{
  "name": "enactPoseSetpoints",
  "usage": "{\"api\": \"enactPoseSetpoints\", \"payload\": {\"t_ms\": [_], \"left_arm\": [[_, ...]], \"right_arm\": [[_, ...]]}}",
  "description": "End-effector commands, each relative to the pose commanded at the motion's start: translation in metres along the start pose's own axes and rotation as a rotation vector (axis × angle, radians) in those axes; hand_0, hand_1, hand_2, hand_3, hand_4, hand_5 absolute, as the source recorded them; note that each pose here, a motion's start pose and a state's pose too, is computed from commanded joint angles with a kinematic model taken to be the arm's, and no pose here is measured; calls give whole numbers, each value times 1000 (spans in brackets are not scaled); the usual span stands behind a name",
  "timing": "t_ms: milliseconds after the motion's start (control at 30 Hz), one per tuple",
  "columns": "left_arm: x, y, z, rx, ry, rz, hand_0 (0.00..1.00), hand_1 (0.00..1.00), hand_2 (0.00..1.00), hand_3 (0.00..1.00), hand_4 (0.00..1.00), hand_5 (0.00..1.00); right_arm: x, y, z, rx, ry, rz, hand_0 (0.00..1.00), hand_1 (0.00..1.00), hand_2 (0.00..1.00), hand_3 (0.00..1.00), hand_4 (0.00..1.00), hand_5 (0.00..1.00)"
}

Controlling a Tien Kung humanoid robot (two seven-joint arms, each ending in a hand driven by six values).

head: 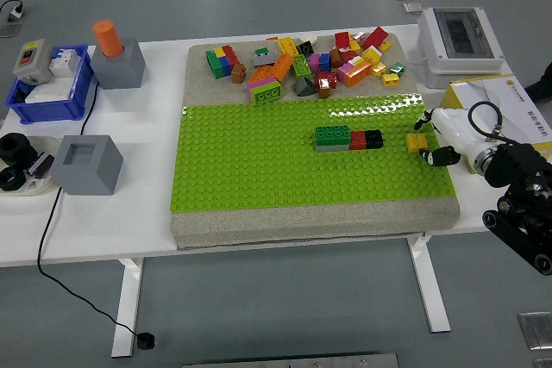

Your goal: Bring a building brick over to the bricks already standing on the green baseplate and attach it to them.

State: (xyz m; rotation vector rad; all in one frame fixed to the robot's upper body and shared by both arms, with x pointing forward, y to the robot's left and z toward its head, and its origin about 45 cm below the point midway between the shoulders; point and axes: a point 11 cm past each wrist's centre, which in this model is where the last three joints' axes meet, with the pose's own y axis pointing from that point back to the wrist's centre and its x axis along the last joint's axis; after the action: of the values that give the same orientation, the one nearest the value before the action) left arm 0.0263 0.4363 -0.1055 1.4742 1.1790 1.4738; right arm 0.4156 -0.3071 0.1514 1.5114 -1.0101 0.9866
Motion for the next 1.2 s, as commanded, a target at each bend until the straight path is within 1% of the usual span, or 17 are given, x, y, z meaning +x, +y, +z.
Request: {"api": "enactPoseSetpoints", "payload": {"t_ms": [633,667,833,867,1033,1067,1200], "left_arm": [[-1,0,-1,3,0,0,782,777,722,466,998,818],[0,0,-1,3,0,0,782,777,722,466,998,820],[0,0,0,0,-1,2,782,777,722,466,998,820],[1,0,0,-1,0,2,782,778,722,466,998,818],[1,0,1,-4,1,2,782,778,722,466,998,818],[1,0,1,-5,1,2,782,778,722,466,998,818],[1,0,2,-7,2,2,782,778,722,466,998,818]], "right_arm": [[-3,-1,0,1,-10,-10,694,702,777,628,727,116],[-3,-1,0,0,-11,-9,694,702,775,604,731,124],[-2,-2,0,0,-17,-6,694,702,775,604,731,124],[-1,-2,0,0,-18,-5,694,702,774,571,725,139],[0,-2,1,0,-21,-2,694,702,774,571,725,139],[0,-2,1,0,-22,-1,694,701,773,551,728,139],[0,-2,1,-1,-24,-1,694,701,773,551,728,139]]}}
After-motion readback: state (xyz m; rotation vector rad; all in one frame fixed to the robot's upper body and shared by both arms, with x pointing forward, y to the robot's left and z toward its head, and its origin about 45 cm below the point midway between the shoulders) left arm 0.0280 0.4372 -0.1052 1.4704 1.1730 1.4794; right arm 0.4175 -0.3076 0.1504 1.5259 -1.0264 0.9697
